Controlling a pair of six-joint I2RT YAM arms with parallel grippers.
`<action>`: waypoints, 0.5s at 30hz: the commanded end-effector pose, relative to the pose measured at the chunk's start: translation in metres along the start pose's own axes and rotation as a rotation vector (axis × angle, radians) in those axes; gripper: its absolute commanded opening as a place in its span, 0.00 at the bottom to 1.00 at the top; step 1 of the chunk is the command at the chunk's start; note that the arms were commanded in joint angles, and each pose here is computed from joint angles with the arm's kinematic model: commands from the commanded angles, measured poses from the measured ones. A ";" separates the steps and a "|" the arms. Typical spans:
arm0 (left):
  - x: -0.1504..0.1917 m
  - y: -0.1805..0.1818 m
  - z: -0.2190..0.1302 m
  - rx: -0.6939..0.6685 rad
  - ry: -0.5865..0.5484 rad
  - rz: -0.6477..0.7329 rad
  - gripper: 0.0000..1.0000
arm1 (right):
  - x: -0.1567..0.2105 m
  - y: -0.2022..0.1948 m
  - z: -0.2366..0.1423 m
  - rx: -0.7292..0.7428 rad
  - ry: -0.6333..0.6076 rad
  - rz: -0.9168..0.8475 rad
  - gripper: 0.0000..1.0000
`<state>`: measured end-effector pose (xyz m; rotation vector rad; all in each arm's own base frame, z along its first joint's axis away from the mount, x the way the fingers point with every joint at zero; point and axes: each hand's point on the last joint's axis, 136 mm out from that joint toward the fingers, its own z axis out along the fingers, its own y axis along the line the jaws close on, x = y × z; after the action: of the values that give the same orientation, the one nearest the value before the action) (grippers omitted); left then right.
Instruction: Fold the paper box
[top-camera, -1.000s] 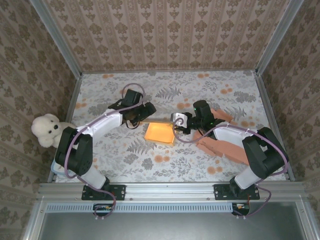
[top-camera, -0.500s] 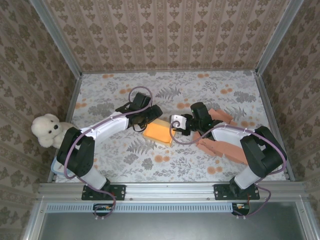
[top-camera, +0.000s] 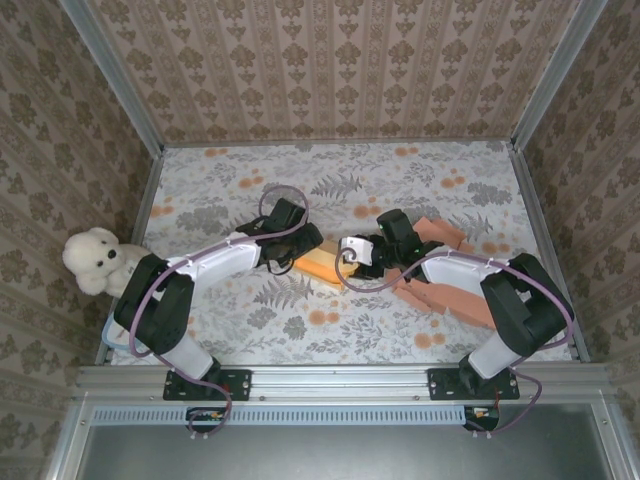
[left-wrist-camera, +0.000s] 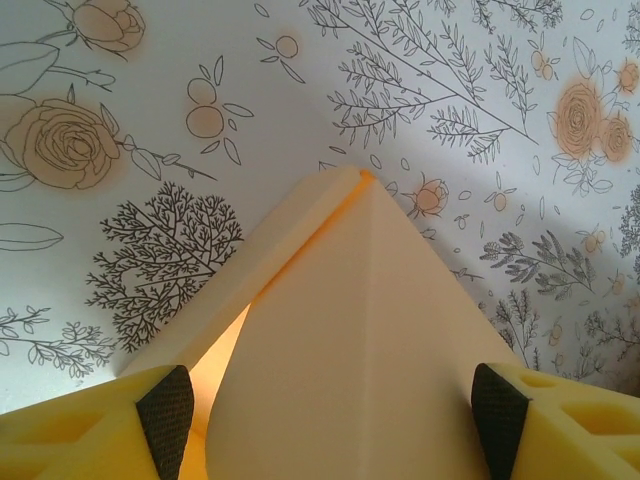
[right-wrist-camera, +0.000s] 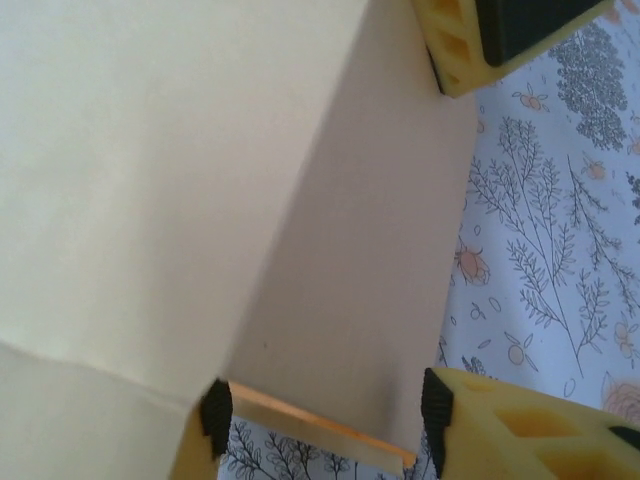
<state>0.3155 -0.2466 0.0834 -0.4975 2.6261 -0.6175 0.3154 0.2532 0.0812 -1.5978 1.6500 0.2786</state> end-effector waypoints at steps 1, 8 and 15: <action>-0.006 0.003 -0.004 -0.014 -0.049 0.012 0.76 | -0.002 -0.005 -0.012 0.031 0.032 0.005 0.61; -0.014 0.002 -0.009 -0.025 -0.090 0.015 0.77 | -0.002 -0.020 -0.028 0.129 0.043 0.088 0.68; -0.020 0.007 -0.015 -0.050 -0.130 0.027 0.77 | 0.012 -0.049 -0.037 0.307 0.088 0.312 0.68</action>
<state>0.3255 -0.2340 0.0862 -0.5207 2.5613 -0.5297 0.3334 0.2284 0.1119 -1.3269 1.8114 0.1694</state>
